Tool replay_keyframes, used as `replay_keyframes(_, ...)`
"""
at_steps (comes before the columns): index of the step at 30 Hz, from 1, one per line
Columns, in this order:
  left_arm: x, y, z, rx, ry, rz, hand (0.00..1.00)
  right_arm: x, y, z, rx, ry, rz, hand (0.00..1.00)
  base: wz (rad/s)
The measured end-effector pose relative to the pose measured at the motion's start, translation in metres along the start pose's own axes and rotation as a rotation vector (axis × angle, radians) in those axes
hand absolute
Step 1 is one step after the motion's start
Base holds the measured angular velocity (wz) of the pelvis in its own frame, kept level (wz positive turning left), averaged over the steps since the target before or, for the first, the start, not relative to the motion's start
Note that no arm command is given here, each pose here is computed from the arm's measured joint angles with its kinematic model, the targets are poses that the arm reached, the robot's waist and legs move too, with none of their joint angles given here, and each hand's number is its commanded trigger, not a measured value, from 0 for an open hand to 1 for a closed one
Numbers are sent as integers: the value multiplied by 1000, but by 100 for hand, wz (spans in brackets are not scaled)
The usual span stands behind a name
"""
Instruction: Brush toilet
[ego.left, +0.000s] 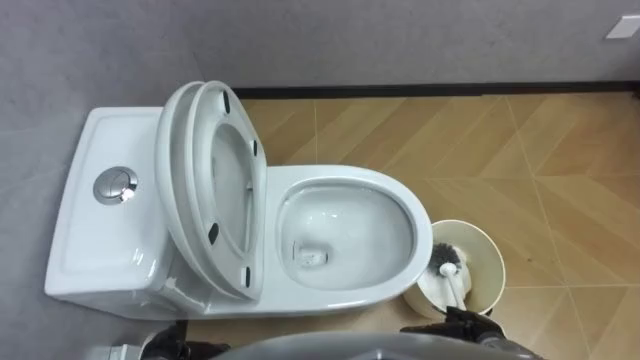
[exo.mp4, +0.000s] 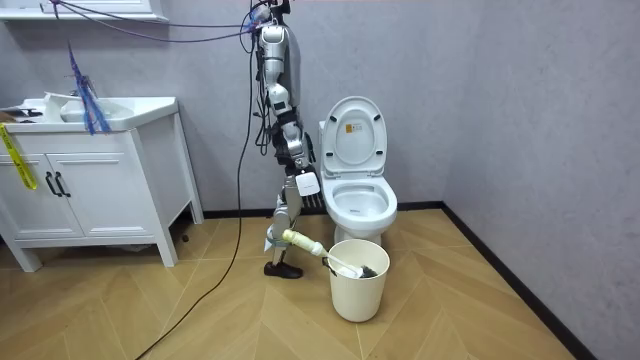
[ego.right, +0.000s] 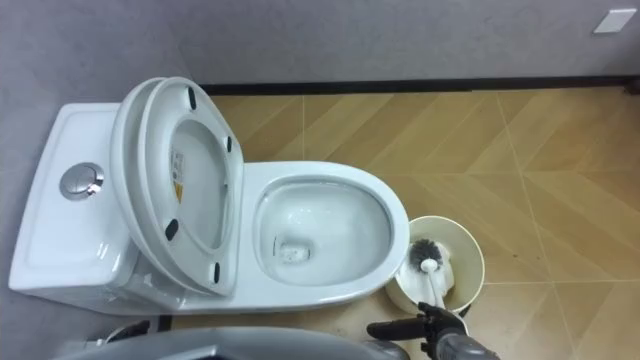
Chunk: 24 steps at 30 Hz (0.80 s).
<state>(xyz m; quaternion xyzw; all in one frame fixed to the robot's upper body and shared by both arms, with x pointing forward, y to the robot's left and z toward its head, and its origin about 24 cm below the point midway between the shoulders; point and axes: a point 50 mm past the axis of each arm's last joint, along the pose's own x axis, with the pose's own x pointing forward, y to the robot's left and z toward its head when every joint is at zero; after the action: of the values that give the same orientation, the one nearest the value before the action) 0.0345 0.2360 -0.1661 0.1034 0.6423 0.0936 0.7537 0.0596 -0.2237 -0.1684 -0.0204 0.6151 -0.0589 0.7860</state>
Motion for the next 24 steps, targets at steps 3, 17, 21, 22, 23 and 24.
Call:
replay_keyframes(3,0,0,-4,-7,15,0,0,0,-1,0,8,0,-8,0,0)
replay_keyframes(17,-1,-2,-23,-67,87,-8,0,-1,-4,-2,15,-16,-62,0,0)
replay_keyframes(21,-1,-3,-23,-106,87,-14,0,-1,-6,1,12,-30,-92,0,0)
replay_keyframes(22,-1,-3,-22,-113,81,-15,0,-1,-6,2,12,-34,-111,0,5)
replay_keyframes(23,-1,-3,-20,-117,73,-13,0,-1,-8,2,6,-35,-137,0,5)
replay_keyframes(24,-1,-2,-20,-115,70,-12,0,-1,-9,2,-5,-35,-153,0,4)
